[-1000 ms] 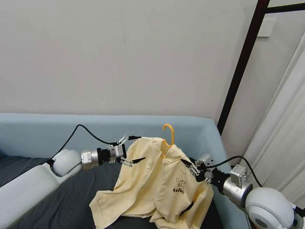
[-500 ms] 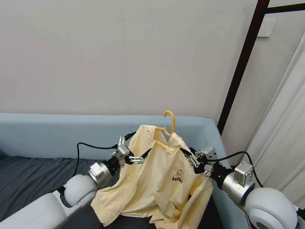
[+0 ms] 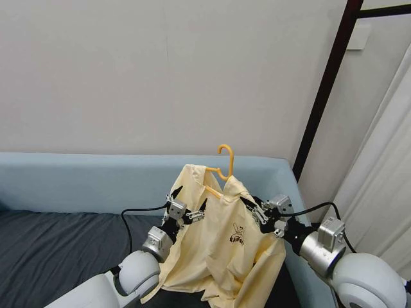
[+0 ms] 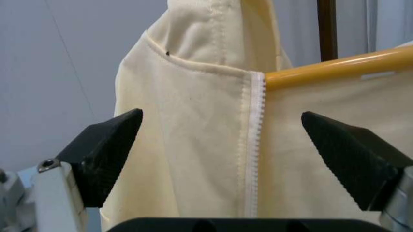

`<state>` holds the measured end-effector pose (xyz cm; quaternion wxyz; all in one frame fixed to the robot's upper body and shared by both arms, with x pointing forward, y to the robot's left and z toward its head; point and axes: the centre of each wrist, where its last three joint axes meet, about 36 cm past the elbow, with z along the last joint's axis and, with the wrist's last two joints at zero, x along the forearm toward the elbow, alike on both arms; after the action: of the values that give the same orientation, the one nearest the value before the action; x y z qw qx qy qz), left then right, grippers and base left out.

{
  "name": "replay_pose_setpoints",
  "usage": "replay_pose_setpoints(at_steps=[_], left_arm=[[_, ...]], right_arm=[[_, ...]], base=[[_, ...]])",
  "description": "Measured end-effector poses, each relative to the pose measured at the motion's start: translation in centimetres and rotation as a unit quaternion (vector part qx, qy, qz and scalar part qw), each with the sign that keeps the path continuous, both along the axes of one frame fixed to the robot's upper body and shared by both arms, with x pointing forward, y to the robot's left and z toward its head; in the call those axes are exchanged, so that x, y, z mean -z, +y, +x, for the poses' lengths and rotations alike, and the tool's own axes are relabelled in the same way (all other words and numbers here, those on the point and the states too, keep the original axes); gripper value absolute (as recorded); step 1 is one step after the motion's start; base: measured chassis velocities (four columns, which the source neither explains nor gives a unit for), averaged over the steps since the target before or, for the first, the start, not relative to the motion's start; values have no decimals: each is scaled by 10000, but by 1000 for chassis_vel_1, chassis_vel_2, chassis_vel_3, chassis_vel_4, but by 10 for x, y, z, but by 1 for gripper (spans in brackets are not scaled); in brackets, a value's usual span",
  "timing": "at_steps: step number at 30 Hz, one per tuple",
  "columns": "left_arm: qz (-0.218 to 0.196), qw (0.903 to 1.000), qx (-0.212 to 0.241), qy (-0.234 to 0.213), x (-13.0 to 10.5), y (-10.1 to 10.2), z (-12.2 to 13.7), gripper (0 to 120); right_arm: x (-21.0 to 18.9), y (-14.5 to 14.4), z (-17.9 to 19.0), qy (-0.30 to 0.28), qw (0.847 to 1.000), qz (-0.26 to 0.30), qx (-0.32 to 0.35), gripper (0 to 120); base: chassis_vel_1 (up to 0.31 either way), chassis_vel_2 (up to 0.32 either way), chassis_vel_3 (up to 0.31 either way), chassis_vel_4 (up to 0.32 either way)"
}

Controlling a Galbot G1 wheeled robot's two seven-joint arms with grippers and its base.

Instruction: Pick up the clothes from the sofa and hang them on the clothes hanger.

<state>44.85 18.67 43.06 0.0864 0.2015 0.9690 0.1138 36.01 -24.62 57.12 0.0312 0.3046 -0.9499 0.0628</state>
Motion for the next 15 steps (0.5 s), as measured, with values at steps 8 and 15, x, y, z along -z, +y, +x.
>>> replay_pose_setpoints(at_steps=[8,15], left_arm=[[59,9999,-115,-67,8,-8,10,81],[102,9998,-157,-94,11,-8,13,55]], right_arm=[[-1,2,-2,28,10000,46,-25,8],[0,1,0,40,10000,39,9,8]], base=[[0,0,0,0],[0,0,0,0]])
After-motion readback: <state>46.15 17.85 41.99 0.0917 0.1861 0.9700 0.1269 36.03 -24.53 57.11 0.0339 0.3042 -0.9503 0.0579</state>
